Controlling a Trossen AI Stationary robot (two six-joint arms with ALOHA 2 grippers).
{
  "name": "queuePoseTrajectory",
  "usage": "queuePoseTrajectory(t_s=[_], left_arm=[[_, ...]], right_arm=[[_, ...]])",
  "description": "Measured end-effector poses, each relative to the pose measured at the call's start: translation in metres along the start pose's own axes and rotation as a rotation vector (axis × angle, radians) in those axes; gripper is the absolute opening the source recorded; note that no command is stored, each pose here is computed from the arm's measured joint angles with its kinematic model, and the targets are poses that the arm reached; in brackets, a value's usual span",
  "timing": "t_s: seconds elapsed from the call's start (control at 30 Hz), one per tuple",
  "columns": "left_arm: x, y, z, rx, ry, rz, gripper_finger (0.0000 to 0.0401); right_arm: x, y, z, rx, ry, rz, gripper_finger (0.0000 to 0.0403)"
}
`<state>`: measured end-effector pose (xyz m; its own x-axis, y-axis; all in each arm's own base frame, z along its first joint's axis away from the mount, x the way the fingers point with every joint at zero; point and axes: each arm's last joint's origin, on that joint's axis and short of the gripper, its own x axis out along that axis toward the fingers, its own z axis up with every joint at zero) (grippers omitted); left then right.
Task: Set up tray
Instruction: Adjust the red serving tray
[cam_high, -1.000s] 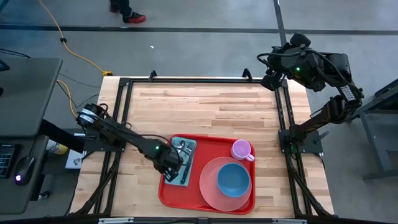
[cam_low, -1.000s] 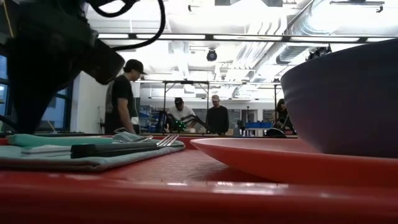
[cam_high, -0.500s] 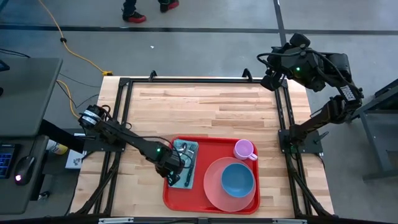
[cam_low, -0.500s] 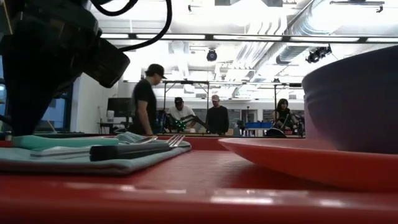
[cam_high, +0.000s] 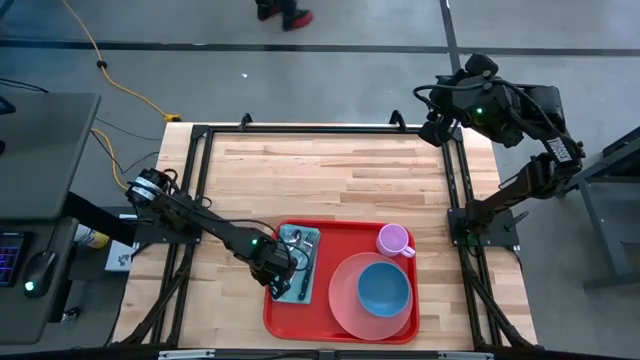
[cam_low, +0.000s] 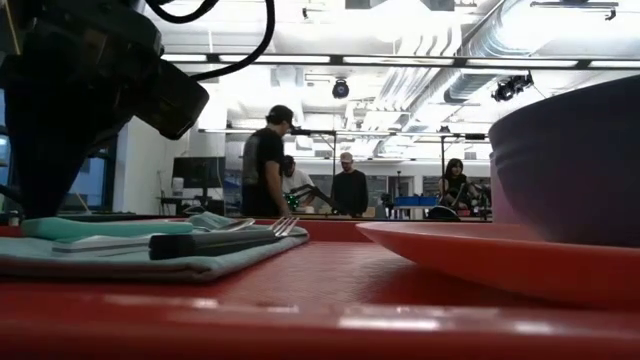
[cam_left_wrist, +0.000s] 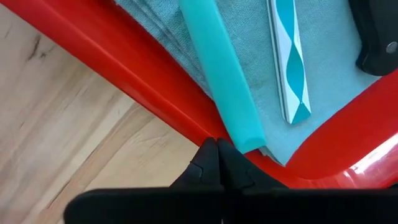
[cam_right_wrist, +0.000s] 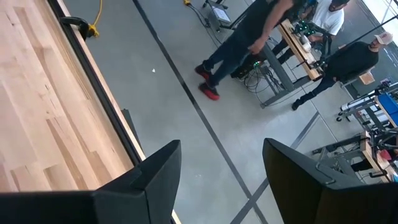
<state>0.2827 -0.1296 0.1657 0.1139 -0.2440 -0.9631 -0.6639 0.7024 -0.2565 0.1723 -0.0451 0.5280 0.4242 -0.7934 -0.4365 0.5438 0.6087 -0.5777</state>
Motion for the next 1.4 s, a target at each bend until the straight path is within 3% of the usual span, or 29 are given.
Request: queuePoseTrajectory(t_s=[0.57, 0.83, 1.4], left_arm=[[-0.014, 0.006, 0.0, -0.026, -0.117, 0.043, 0.0021], [-0.008, 0.008, -0.001, -0.033, -0.082, 0.083, 0.0021], [-0.008, 0.001, 0.003, -0.014, -0.125, 0.017, 0.002]], right_arm=[[0.0, 0.001, 0.0, 0.018, -0.004, 0.029, 0.0206], [0.0, 0.001, 0.0, 0.025, -0.005, 0.037, 0.0206], [0.0, 0.001, 0.0, 0.025, -0.004, 0.033, 0.0206]])
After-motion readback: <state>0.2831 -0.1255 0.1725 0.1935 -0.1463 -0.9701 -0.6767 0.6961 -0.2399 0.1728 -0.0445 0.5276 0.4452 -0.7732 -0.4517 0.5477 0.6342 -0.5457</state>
